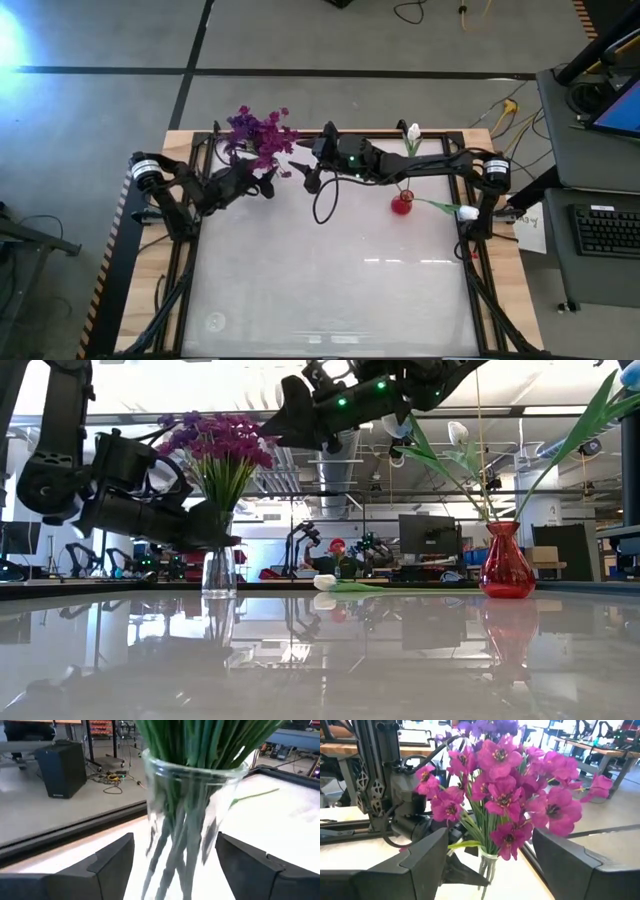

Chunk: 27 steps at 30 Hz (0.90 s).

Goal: Sort flowers into vase by color
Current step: Put the violet flower into the transparent vase, then put the white tulip into the red vase

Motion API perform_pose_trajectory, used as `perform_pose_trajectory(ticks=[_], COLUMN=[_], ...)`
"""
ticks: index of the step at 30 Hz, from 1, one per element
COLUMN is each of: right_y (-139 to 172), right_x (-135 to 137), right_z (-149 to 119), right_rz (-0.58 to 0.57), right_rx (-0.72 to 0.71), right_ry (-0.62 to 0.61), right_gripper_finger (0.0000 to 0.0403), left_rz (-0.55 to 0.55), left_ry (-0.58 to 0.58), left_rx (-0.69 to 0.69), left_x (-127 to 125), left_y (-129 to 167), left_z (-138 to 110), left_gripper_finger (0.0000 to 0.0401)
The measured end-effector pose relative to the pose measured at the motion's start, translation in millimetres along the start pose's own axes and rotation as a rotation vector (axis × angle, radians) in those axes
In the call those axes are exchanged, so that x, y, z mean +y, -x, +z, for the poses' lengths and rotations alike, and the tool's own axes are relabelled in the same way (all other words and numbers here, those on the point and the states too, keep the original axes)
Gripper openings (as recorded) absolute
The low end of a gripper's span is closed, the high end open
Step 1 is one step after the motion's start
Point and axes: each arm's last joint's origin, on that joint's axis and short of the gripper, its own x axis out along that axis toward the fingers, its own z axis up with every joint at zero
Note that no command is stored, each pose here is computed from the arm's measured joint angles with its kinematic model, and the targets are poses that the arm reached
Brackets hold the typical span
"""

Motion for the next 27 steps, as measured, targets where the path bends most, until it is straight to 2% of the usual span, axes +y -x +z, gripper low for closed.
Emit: perform_pose_trajectory(ticks=[10,16,23,27], right_y=[15.6,32.2,43.1,45.0], right_x=[-3.2,-5.7,-17.9,-31.7], right_z=[17.8,34.5,69.2,82.5], right_rz=[0.000,0.001,-0.138,-0.178], right_rx=[-0.001,0.000,0.105,0.182], right_ry=[0.000,0.008,0.104,0.146], right_gripper_finger=[0.0281,0.0281,0.0281,0.0281], left_rz=[-0.045,-0.150,-0.206,-0.206], left_ry=[0.057,0.067,0.063,0.079], left_rx=[-0.030,-0.058,-0.068,-0.051], left_x=[2.9,-7.3,-16.1,-16.4], left_y=[25.3,31.2,35.8,35.9], left_z=[2.0,9.4,11.8,10.5], left_gripper_finger=[0.0279,0.0279,0.0279,0.0279])
